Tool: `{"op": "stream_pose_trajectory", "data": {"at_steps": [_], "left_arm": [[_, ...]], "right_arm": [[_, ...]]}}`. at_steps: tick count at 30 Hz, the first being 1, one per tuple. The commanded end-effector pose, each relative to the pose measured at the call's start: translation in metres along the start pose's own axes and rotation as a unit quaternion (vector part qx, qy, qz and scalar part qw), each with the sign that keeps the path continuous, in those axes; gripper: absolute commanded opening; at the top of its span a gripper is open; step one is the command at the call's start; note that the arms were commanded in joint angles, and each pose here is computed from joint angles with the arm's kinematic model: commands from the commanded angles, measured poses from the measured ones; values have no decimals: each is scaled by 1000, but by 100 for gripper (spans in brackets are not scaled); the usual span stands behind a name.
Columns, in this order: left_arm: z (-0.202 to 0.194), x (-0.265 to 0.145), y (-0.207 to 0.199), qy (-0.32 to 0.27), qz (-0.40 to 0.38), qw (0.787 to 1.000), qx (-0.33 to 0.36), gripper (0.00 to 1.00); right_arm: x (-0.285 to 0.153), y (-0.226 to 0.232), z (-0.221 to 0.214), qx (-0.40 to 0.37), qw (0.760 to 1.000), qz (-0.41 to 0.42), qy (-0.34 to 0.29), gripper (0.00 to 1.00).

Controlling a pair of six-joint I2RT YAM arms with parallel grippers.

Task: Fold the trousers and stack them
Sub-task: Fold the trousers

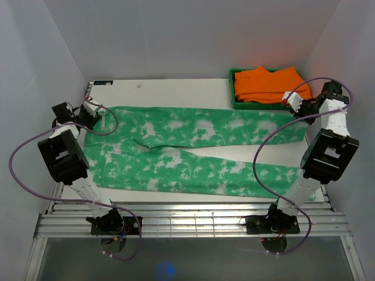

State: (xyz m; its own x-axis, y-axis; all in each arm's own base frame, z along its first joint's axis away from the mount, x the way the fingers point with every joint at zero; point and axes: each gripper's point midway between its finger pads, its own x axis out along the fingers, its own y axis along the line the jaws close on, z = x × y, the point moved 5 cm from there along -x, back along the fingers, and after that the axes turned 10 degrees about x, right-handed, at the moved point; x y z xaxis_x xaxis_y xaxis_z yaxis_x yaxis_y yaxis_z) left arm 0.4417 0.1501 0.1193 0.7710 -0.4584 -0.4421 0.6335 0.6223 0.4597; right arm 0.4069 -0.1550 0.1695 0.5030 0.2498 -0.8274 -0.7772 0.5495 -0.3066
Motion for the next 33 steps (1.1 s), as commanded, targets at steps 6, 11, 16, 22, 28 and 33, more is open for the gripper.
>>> {"op": "stream_pose_trajectory", "data": {"at_steps": [6, 11, 16, 22, 28, 33], "left_arm": [[72, -57, 56, -111, 180, 969, 126, 0], [75, -93, 51, -123, 190, 965, 135, 0], [66, -138, 26, -125, 197, 964, 124, 0], [41, -170, -36, -125, 161, 973, 112, 0], [-20, -185, -124, -58, 112, 981, 144, 0], [-68, -193, -146, -19, 11, 998, 64, 0]], "right_arm": [[-41, 0, 1, -11, 998, -45, -53, 8], [-65, 22, -18, -35, 996, -59, -51, 8], [-110, 49, -31, -52, 992, -100, -65, 8], [-113, 127, -58, -111, 991, -61, -34, 8], [-90, 194, -94, -112, 994, 9, 7, 8], [-82, 228, -117, -124, 990, 47, 40, 8]]}}
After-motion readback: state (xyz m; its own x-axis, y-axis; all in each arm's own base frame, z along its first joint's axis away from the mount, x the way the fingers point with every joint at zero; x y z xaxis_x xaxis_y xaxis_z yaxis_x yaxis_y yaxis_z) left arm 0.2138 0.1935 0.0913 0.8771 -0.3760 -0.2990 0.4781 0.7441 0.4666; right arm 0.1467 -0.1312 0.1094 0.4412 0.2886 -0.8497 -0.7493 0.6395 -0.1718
